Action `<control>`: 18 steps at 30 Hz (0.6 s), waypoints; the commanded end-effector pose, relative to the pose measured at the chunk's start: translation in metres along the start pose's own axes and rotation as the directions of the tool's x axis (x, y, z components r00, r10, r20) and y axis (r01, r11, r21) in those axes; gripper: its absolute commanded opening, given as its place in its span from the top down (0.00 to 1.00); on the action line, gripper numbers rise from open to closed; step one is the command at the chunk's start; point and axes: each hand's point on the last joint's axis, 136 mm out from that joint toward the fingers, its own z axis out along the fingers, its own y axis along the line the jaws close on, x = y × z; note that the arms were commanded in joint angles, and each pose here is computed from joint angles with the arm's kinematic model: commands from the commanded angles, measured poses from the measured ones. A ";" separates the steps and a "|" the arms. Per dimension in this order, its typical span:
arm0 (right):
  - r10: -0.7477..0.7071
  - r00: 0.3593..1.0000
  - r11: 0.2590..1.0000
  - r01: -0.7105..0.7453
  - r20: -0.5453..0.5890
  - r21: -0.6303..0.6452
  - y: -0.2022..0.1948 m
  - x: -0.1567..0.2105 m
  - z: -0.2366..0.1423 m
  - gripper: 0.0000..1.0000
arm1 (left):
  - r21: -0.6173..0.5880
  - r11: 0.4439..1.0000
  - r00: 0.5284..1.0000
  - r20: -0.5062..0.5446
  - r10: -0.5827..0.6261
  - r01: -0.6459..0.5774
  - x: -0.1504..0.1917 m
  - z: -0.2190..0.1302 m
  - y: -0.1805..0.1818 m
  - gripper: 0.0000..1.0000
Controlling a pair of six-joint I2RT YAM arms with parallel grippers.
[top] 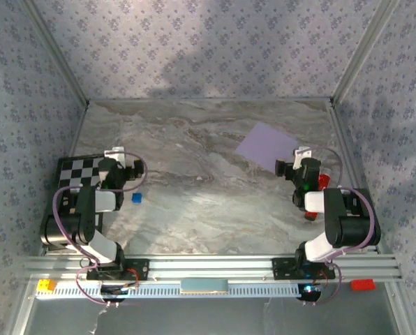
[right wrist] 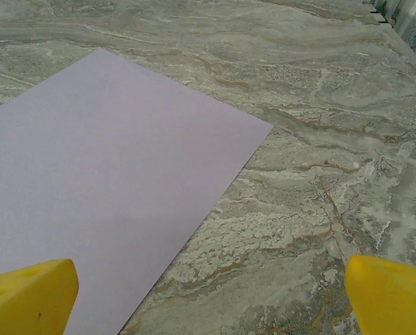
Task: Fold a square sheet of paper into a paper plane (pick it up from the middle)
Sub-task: Move the paper to the center of the table.
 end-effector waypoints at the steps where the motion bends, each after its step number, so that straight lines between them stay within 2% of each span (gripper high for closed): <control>1: 0.003 1.000 1.000 -0.002 0.009 -0.003 -0.001 -0.007 0.003 0.00 | 0.019 1.000 0.999 0.034 0.013 -0.013 -0.014 0.001 -0.002 0.00; 18: 0.014 1.000 1.000 -0.014 0.008 -0.013 -0.002 -0.006 0.003 0.00 | 0.019 1.000 0.999 0.033 0.011 -0.012 -0.013 0.001 -0.002 0.00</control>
